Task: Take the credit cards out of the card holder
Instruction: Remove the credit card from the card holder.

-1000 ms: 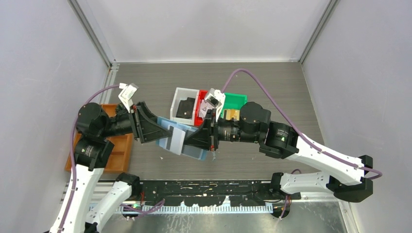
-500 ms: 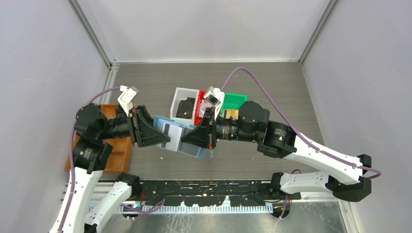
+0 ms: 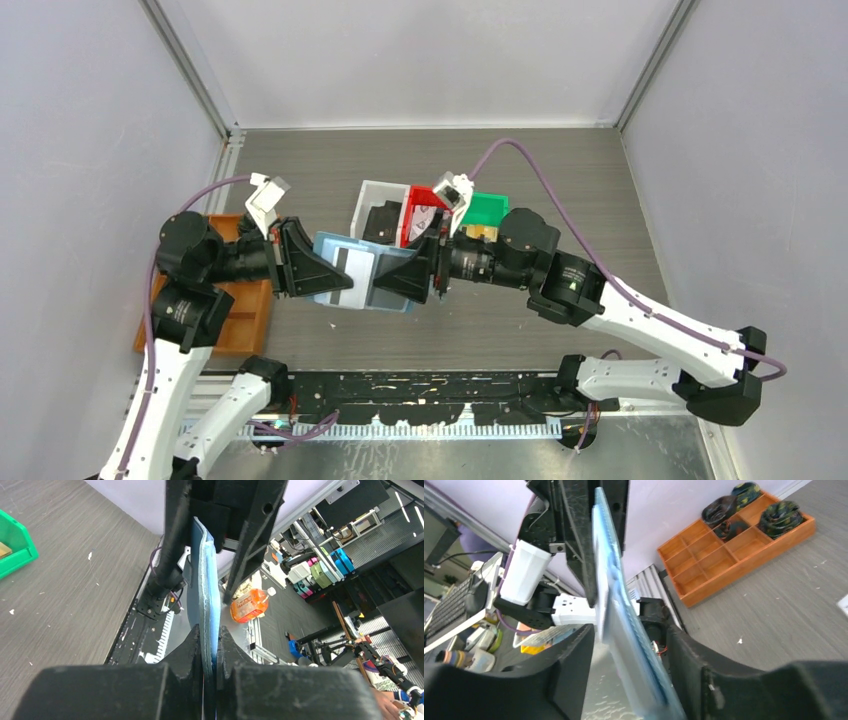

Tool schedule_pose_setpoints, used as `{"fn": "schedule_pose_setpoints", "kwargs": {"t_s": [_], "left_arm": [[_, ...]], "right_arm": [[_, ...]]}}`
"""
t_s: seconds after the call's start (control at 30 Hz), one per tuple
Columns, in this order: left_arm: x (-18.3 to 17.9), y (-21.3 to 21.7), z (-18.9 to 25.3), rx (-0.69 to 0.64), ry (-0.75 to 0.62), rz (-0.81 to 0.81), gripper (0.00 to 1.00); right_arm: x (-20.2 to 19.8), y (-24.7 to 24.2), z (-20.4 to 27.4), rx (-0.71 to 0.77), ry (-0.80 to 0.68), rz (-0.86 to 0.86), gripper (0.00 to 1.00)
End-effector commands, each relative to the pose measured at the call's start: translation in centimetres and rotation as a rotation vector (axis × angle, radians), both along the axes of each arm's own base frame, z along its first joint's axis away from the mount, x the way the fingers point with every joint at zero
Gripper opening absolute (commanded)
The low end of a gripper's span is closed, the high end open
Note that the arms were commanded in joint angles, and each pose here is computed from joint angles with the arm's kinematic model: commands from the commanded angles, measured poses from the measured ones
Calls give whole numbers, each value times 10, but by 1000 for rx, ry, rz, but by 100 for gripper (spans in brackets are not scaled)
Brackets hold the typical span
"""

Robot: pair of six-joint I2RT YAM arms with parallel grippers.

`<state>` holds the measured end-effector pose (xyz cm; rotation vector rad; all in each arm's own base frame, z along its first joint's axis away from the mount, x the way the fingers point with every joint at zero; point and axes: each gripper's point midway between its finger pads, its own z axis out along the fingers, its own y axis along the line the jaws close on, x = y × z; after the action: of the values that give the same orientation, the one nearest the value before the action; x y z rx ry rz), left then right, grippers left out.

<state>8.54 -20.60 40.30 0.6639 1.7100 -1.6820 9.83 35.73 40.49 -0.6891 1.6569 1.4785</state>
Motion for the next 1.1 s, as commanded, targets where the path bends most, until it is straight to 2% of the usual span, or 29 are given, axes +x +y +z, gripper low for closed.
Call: {"fn": "schedule_pose_setpoints", "kwargs": {"t_s": [0.0, 0.2, 0.3, 0.4, 0.6, 0.77, 1.07], "left_arm": [[4, -1, 13, -6, -86, 2, 0], [37, 2, -14, 123, -83, 142, 0], [57, 8, -29, 202, -80, 239, 0], [64, 10, -34, 223, -77, 274, 0], [61, 8, -29, 204, -63, 255, 0], [50, 6, -21, 174, -66, 214, 0], [43, 2, -7, 112, -40, 173, 0]], "right_arm": [[16, -28, 44, 218, 24, -46, 64], [49, -72, 63, 283, 60, -192, 65], [53, -80, 67, 274, 75, -227, 61], [45, -66, 62, 255, 122, -130, 58], [33, -19, 34, 268, 325, 157, 54], [30, -5, 17, 268, 324, 212, 54], [35, 5, -6, 226, 357, 204, 52]]}}
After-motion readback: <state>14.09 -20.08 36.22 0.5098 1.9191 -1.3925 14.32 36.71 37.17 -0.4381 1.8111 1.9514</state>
